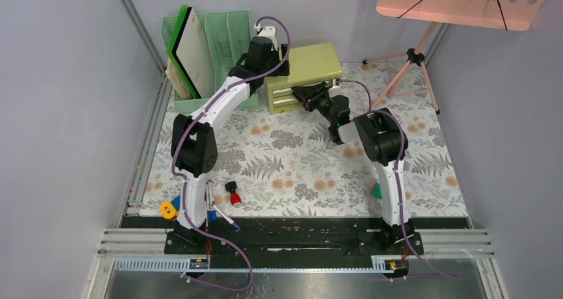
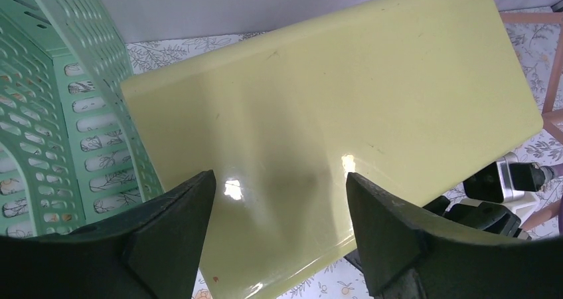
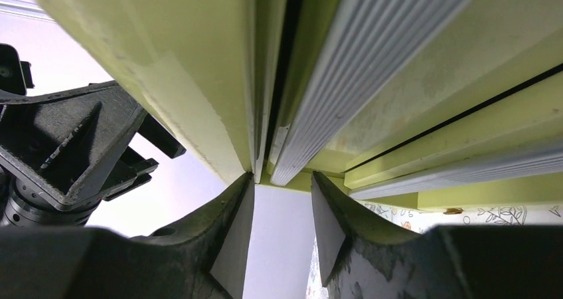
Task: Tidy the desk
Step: Open the drawer in the storage box.
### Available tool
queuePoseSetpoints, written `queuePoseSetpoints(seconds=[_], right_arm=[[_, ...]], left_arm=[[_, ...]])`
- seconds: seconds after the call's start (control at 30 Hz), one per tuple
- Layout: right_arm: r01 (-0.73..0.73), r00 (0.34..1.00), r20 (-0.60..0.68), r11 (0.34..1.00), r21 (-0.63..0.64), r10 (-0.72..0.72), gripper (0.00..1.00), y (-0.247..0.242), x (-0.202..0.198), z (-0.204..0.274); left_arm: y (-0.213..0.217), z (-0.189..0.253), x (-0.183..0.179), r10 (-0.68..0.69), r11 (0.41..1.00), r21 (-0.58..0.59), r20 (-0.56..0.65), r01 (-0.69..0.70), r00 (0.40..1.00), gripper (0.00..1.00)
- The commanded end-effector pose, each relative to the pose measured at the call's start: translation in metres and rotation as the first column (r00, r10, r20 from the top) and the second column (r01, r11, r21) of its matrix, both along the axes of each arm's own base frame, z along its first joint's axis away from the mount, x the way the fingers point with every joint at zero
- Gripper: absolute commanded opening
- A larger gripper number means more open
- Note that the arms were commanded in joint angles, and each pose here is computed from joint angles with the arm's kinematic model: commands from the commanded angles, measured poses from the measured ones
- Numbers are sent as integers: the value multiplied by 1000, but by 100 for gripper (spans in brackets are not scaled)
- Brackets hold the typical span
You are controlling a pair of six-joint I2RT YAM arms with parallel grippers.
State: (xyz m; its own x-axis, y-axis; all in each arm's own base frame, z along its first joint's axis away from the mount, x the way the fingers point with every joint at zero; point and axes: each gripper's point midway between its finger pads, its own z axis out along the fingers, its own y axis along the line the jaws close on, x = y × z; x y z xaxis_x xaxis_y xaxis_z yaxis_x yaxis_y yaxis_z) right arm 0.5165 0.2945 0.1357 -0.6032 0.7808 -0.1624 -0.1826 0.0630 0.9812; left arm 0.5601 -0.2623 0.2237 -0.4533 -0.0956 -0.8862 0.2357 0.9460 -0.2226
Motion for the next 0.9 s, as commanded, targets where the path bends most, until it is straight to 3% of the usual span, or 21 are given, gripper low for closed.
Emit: queuePoseSetpoints(seconds=[0.0, 0.13, 0.43, 0.7, 0.87], right_arm=[[31, 996, 79, 999, 32, -33, 42, -4, 14, 20], [45, 996, 71, 998, 40, -48, 37, -5, 19, 18], [143, 987, 51, 984, 111, -149, 40, -18, 32, 15], [163, 977, 114, 975, 151, -181, 40, -14, 36, 43], [165, 976, 117, 974, 158, -184, 31, -10, 42, 42]], left_arm=[[4, -24, -2, -4, 999, 33, -68, 7, 998, 73], [1, -30, -5, -20, 999, 29, -84, 23, 996, 70], [0, -33, -6, -21, 999, 23, -92, 24, 996, 70], [-2, -39, -8, -26, 1000, 8, -113, 27, 993, 70], [0, -42, -9, -22, 1000, 9, -121, 24, 992, 69]])
